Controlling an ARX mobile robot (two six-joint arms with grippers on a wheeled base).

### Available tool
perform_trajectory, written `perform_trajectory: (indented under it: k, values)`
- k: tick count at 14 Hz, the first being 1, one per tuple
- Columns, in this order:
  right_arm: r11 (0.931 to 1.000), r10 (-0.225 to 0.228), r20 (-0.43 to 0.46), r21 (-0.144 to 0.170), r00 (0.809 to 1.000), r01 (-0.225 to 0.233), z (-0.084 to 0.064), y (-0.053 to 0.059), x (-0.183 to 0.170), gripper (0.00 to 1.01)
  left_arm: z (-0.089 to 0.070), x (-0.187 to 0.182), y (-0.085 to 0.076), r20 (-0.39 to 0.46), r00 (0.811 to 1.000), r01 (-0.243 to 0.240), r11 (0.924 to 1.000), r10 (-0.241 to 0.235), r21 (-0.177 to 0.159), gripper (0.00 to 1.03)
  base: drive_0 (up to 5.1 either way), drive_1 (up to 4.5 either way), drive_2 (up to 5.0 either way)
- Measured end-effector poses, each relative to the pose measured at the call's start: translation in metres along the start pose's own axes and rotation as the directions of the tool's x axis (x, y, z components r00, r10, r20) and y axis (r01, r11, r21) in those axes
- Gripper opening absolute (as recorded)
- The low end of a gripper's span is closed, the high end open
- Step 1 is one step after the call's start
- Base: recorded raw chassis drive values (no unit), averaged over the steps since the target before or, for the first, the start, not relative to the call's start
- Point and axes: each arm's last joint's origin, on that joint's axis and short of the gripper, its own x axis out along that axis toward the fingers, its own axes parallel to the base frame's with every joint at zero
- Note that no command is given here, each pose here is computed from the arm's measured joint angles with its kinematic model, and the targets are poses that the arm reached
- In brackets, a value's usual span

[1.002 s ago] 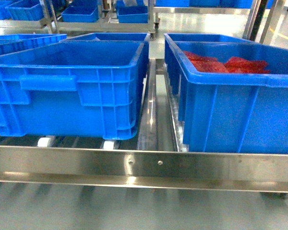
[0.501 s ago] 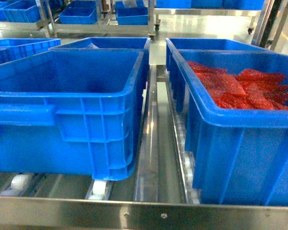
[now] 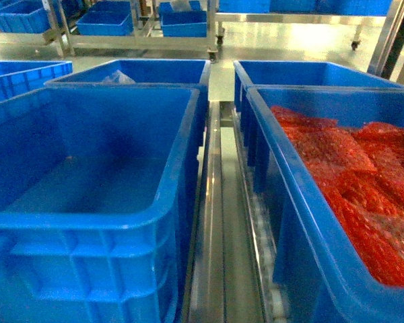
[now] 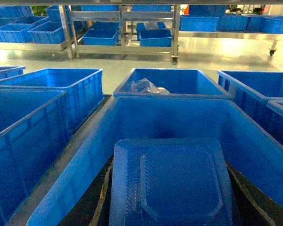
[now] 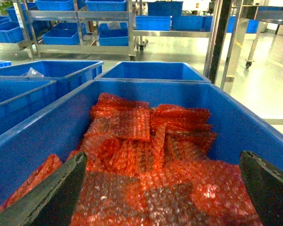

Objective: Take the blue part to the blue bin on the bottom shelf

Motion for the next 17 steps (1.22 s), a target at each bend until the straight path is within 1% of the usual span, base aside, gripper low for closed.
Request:
perform_trajectory:
  k: [8, 17]
  values:
    - [1.0, 0.0, 0.001, 0.0, 1.0, 0.0, 0.0001, 0.0, 0.0, 0.98, -0.0002, 0.0004, 0.0, -0.001, 1.0, -0.001, 1.0, 0.001, 0.0, 0.43, 0.1, 4.19, -4.1]
    - [1.0, 0.0, 0.001, 0.0, 1.0, 0.0, 0.0001, 0.0, 0.0, 0.98, -0.0002, 0.0004, 0.0, -0.001, 1.0, 0.0, 1.0, 0.0, 0.0, 0.43, 0.0, 0.0, 0.0]
